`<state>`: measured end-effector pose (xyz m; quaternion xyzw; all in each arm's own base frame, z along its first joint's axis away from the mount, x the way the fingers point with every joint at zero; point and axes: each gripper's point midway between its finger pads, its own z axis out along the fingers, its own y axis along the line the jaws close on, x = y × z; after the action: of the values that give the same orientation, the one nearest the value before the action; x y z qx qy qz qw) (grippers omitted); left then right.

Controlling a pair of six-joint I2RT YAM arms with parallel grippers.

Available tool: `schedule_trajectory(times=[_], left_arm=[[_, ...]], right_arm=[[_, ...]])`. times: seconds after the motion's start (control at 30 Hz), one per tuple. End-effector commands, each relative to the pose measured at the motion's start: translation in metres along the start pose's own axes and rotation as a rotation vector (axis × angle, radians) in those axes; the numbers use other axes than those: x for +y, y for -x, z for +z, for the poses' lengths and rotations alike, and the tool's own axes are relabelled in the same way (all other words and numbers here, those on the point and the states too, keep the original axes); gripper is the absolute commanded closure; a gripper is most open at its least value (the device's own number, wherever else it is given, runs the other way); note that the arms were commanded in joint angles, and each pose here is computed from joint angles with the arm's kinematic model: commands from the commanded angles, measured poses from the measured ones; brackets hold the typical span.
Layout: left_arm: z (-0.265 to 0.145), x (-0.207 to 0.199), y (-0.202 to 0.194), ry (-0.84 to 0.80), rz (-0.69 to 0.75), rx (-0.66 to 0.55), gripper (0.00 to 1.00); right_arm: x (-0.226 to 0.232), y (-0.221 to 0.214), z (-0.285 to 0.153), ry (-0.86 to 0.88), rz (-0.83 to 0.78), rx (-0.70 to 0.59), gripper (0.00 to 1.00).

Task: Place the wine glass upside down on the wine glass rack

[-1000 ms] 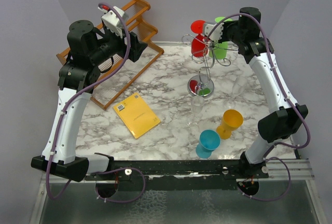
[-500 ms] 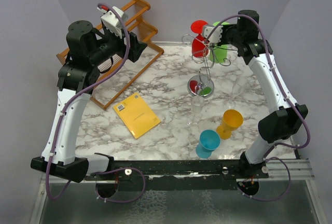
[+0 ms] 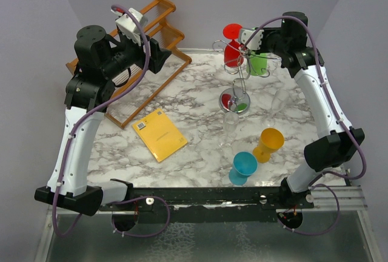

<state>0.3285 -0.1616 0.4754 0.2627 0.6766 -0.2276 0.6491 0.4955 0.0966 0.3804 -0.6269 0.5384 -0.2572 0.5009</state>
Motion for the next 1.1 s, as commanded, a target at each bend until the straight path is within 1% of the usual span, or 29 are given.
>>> schedule_trajectory(times=[0.0,0.1,0.43,0.7,0.87,0.93,1.07], left_arm=[[-0.009,-0.005,0.008,-0.013,0.029,-0.029,0.17],[-0.009,-0.006,0.008,-0.015,0.031,-0.029,0.17],[-0.008,-0.006,-0.001,-0.018,0.019,-0.019,0.17],[0.002,-0.006,-0.026,-0.036,-0.009,0.021,0.17],[0.011,-0.016,-0.054,-0.086,-0.056,0.073,0.17],[0.016,-0.022,-0.066,-0.109,-0.074,0.097,0.17],[0.028,-0.043,-0.086,-0.183,-0.105,0.144,0.17]], right_arm=[[-0.003,0.010,-0.014,-0.014,0.035,-0.044,0.70],[-0.001,0.011,-0.017,-0.014,0.040,-0.049,0.66],[-0.004,0.012,-0.030,-0.051,0.048,-0.048,0.61],[-0.023,0.022,-0.056,-0.122,0.107,-0.074,0.52],[-0.030,0.027,-0.079,-0.173,0.220,-0.089,0.45],[-0.029,0.028,-0.088,-0.188,0.284,-0.093,0.40],[-0.025,0.028,-0.107,-0.224,0.453,-0.094,0.27]])
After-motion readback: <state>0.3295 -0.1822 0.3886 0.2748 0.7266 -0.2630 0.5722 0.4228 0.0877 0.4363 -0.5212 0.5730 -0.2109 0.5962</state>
